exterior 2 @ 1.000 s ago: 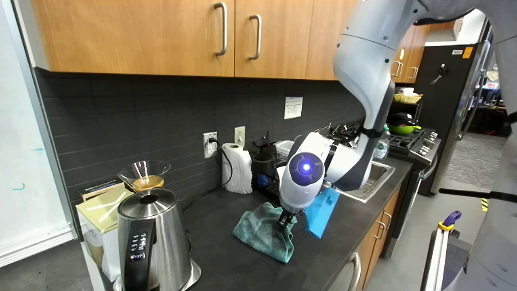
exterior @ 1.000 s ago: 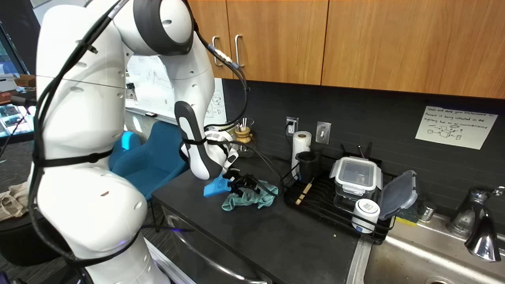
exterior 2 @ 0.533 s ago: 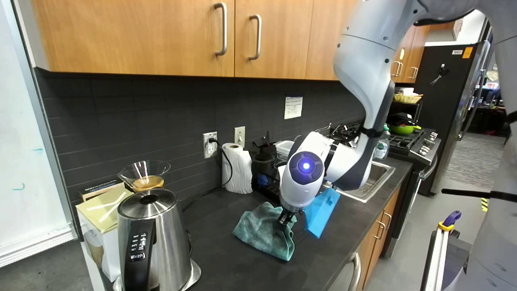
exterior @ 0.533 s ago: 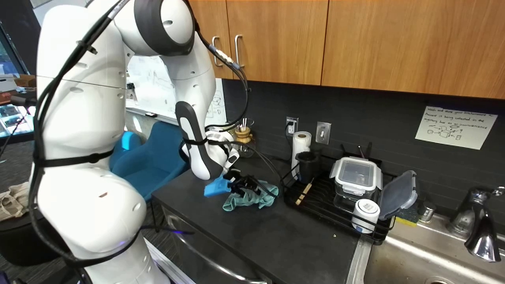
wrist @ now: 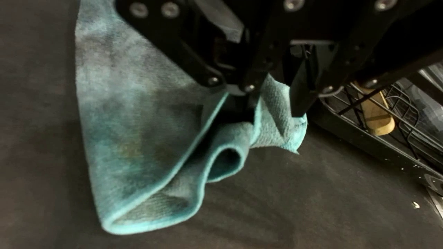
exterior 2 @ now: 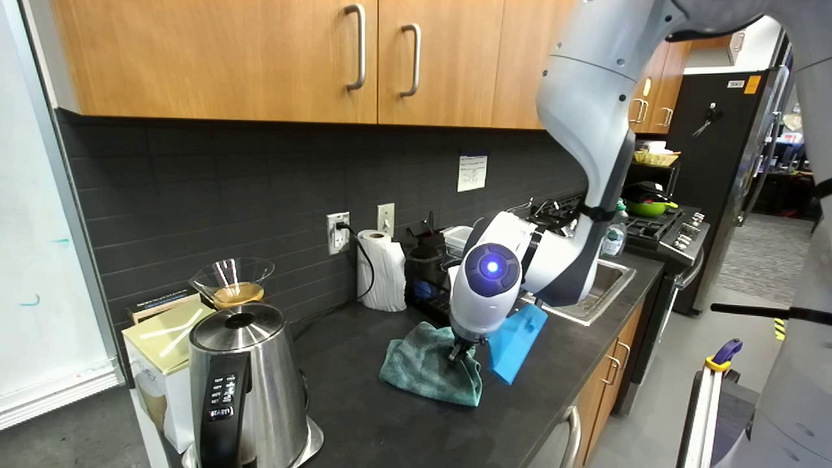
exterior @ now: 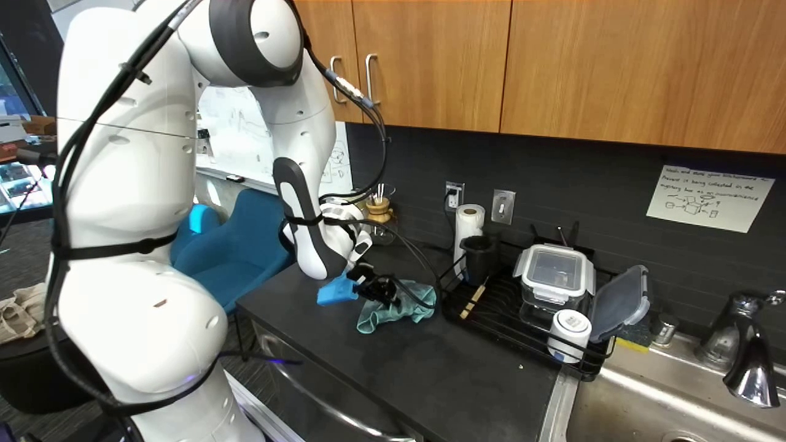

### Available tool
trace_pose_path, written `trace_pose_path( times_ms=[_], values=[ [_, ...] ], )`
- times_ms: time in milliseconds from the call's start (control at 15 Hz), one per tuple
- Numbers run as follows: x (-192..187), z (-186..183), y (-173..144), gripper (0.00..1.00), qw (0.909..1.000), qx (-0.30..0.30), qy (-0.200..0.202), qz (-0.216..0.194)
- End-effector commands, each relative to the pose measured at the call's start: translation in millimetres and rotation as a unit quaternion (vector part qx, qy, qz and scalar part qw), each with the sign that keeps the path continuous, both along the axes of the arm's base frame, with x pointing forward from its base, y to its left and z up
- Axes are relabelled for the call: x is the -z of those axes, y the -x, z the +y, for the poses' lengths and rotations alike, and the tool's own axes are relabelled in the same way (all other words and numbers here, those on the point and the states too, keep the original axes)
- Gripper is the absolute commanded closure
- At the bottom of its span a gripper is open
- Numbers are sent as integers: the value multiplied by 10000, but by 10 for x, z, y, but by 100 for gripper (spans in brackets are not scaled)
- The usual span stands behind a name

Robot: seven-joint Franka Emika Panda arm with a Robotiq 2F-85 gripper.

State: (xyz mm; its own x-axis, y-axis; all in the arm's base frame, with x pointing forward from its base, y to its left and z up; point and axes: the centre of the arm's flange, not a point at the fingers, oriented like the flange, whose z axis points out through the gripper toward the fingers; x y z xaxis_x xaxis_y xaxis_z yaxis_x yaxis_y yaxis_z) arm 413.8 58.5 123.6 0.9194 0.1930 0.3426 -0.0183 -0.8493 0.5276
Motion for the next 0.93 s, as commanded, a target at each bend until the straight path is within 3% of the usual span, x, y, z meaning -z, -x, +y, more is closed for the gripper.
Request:
trace_pose_path(
  times_ms=[0, 333, 533, 867],
  values=[
    [-33, 4, 13, 100, 9999, 26, -35, -116],
    [-365, 149, 244, 100, 9987, -119, -5, -505],
    [-790, 317, 653, 100, 9953, -233, -126, -929],
    [-1279, 547, 1156, 100, 9873, -349, 56, -1547]
  ],
)
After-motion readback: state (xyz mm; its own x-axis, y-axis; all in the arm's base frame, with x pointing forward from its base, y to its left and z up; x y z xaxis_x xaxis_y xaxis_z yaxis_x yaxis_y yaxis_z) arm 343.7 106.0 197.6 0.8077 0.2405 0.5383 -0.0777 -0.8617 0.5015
